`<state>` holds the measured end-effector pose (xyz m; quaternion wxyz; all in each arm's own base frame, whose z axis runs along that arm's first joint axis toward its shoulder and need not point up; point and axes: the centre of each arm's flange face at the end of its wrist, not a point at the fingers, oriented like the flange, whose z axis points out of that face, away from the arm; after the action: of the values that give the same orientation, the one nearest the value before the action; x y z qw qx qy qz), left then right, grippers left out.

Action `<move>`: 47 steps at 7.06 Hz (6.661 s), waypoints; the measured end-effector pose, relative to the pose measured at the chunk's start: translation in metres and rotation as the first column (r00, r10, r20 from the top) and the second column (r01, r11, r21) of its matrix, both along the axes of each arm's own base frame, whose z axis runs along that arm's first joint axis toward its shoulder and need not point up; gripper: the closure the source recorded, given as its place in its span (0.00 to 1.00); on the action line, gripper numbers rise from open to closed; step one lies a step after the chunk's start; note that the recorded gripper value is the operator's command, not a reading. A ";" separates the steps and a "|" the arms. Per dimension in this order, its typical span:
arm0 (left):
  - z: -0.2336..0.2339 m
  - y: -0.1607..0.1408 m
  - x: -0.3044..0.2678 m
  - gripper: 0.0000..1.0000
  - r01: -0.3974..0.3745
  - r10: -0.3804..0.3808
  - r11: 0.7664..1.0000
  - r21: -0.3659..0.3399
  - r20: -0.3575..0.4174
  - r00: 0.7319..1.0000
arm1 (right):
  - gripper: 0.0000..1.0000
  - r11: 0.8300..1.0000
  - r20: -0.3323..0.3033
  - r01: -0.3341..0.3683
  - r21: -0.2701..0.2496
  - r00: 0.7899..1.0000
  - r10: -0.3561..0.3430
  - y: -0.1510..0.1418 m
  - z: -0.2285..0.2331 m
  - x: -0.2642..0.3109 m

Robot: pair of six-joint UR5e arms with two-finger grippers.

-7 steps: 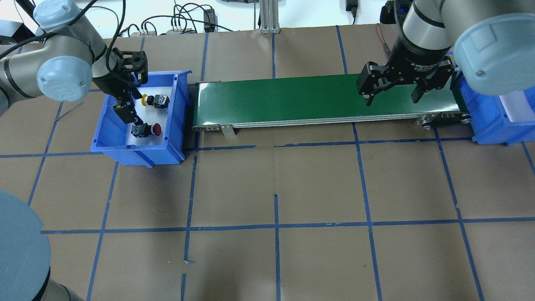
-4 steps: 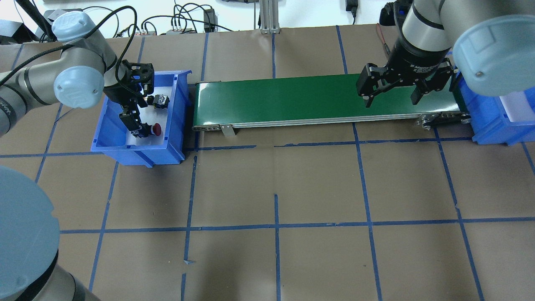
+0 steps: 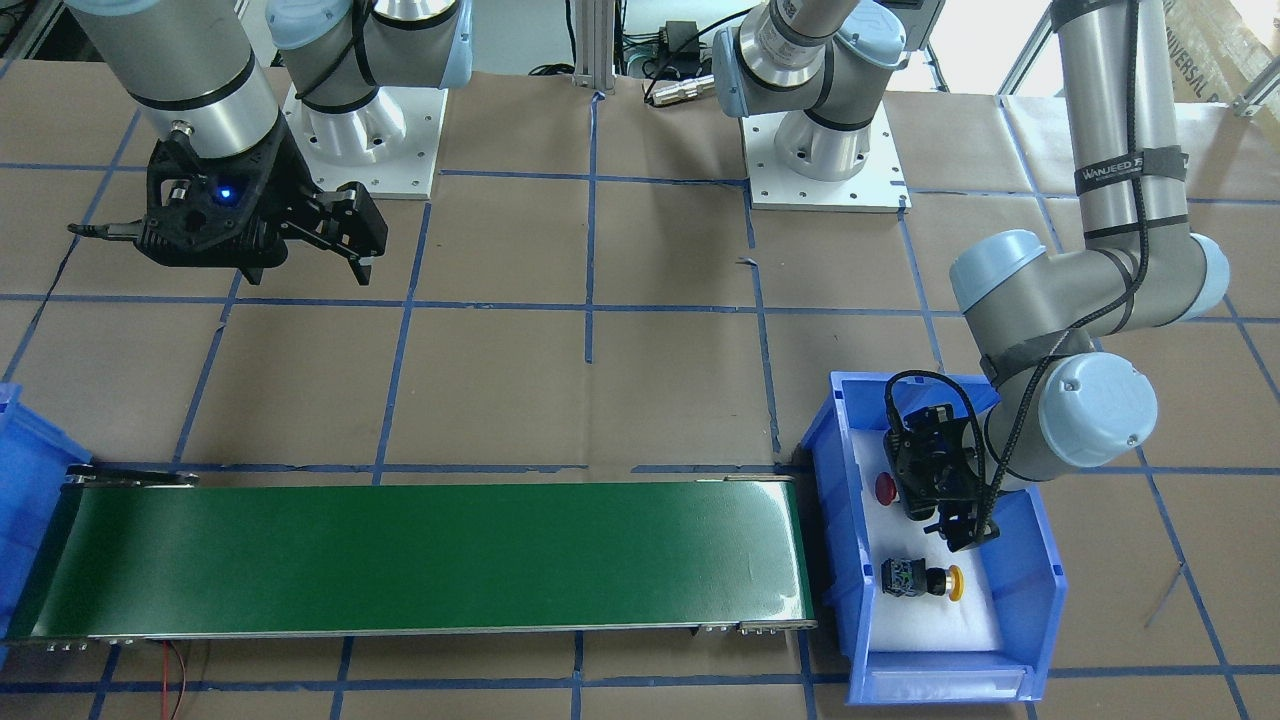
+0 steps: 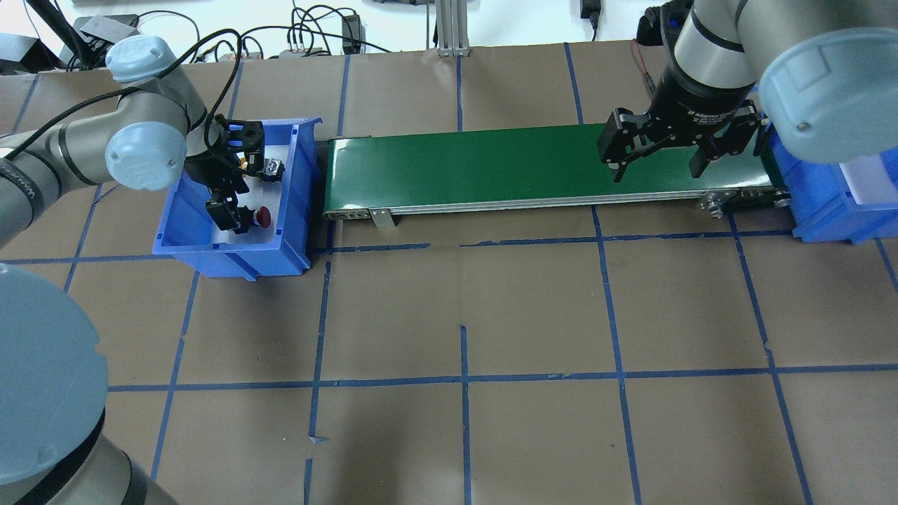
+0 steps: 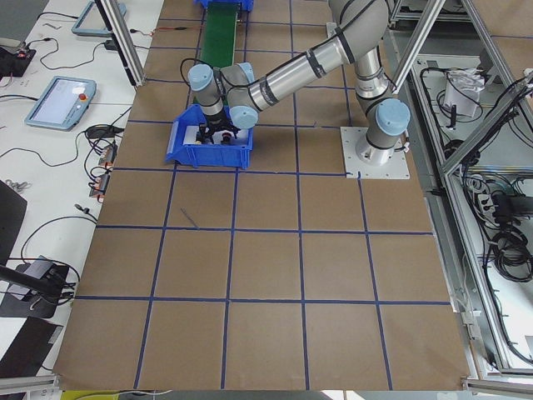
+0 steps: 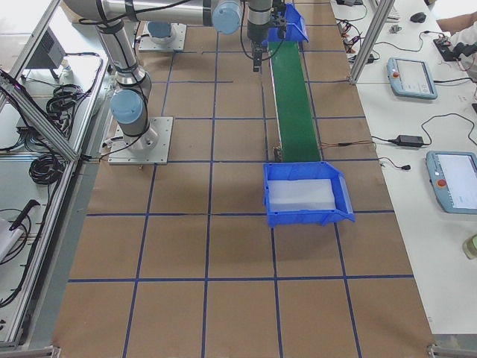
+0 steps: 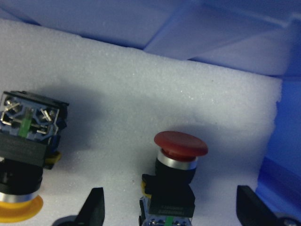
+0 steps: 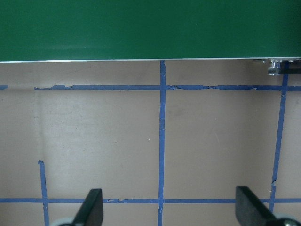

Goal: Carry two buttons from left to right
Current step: 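Lower the left gripper and grasp the red-capped button, then lift the red button and carry it onto the green conveyor, then release the red button on the belt and return the left gripper to the bin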

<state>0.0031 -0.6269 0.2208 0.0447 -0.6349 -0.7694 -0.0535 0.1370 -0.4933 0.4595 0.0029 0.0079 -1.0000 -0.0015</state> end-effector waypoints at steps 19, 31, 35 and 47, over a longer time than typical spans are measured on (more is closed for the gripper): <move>0.151 0.002 -0.106 0.89 -0.684 0.696 0.695 -0.220 -0.032 0.718 | 0.00 1.000 -0.002 -0.006 0.001 1.000 0.006 0.000 0.000 0.000; 0.041 -0.022 -0.287 0.01 -0.995 0.998 0.053 -0.090 -0.026 0.055 | 0.00 1.000 -0.002 -0.006 0.000 1.000 0.006 0.000 0.000 0.000; 0.060 -0.020 -0.280 0.00 -0.995 0.998 0.048 -0.093 -0.041 0.052 | 0.00 1.000 0.001 -0.006 -0.003 1.000 0.006 -0.001 0.001 -0.001; 0.044 -0.082 0.005 0.02 -0.036 0.038 0.986 -0.165 0.011 0.999 | 0.00 1.000 0.010 -0.005 -0.001 1.000 0.005 -0.001 0.000 0.000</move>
<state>0.0076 -0.7087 0.2652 -0.0123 -0.6216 -0.7832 0.0067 0.1370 -0.4940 0.4597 -0.0021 0.0105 -0.9999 -0.0009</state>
